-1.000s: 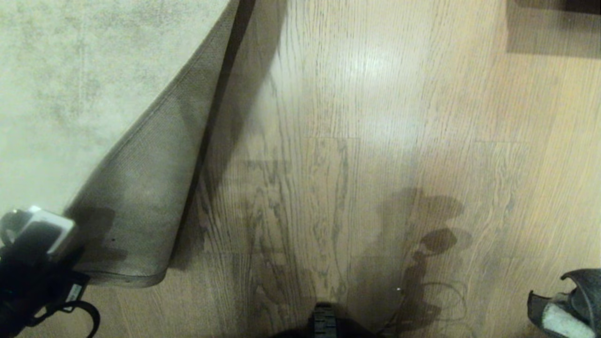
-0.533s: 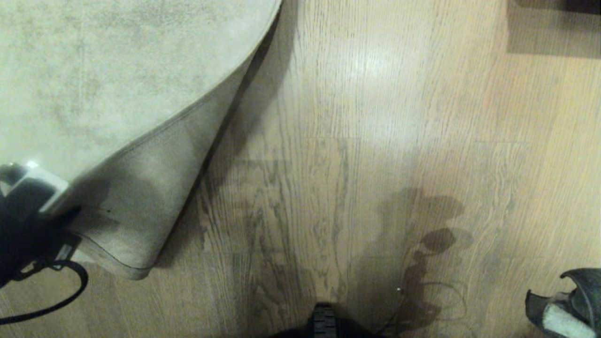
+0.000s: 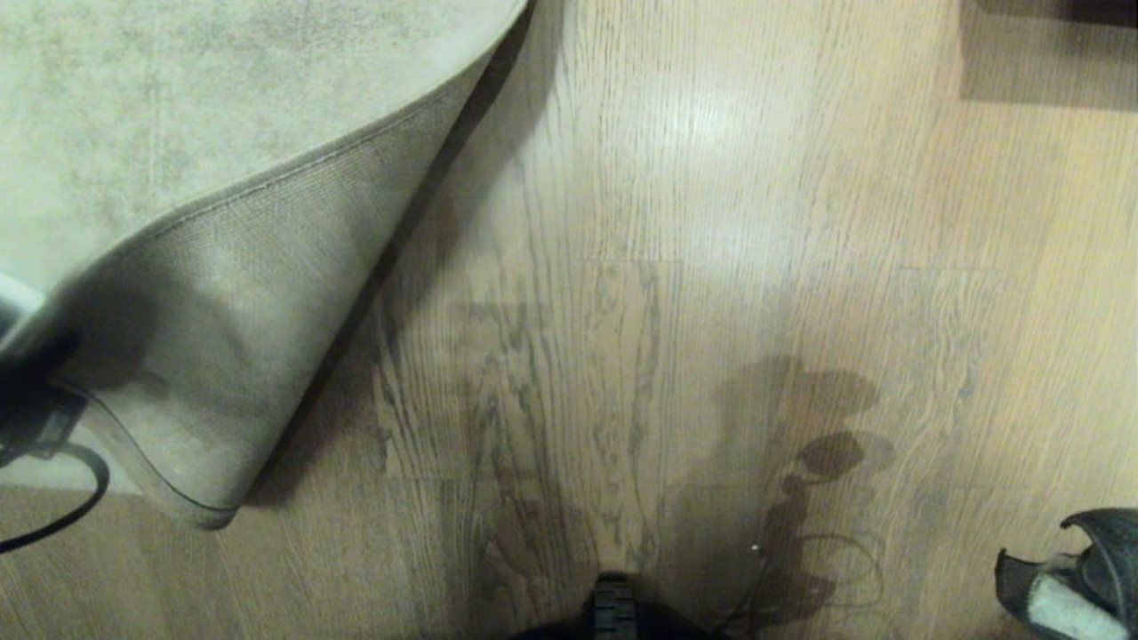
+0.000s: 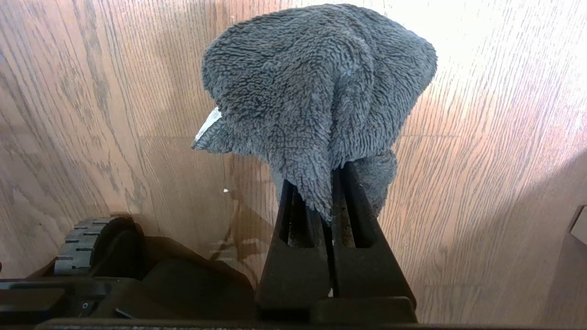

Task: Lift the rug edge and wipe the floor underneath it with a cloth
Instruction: Lift up the carpet

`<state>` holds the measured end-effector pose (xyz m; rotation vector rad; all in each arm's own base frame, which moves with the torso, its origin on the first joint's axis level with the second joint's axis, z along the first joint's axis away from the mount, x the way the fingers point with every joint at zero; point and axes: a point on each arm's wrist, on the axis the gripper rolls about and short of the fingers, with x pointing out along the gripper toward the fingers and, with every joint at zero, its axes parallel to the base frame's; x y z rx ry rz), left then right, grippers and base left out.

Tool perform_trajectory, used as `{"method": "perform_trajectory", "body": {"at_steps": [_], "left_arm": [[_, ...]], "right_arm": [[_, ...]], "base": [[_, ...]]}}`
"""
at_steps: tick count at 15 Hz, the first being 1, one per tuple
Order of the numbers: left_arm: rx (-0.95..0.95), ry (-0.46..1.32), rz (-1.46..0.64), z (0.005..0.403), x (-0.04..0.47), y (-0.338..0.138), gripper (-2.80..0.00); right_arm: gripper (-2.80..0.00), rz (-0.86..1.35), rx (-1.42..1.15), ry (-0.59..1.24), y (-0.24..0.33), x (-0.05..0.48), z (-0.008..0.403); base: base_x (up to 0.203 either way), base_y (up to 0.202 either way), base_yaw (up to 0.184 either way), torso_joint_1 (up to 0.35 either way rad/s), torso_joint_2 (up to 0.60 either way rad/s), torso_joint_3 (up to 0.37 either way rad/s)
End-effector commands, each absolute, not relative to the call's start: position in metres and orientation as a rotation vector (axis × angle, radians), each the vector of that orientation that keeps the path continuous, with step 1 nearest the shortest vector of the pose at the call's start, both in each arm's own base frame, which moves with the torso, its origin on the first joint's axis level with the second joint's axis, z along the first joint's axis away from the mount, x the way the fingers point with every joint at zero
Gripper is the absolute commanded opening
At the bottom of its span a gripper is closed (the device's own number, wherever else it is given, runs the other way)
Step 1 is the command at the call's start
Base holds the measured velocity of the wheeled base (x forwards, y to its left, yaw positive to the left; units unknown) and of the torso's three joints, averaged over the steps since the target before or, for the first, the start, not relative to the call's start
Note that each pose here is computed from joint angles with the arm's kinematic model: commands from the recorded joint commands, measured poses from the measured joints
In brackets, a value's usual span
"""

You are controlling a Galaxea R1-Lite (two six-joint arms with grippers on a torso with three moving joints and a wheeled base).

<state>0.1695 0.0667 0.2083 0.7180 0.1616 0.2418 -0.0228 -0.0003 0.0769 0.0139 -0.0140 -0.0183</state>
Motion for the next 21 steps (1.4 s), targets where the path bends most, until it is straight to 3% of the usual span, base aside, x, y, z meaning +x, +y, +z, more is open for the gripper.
{"method": "perform_trajectory", "body": {"at_steps": [1,21], "left_arm": [[0.716,0.160,0.272,0.210,0.166,0.075,-2.80],[0.700,0.113,0.289,0.198,0.158,0.072,-2.80]], "right_arm": [[-2.80,-0.018,0.014,-0.014,0.000,-0.023,0.077],[-2.80,-0.017,-0.009,-0.014,0.000,-0.023,0.077]], "base": [[0.000,0.000,0.000,0.000,0.00,0.000],[0.000,0.000,0.000,0.000,0.00,0.000]]}}
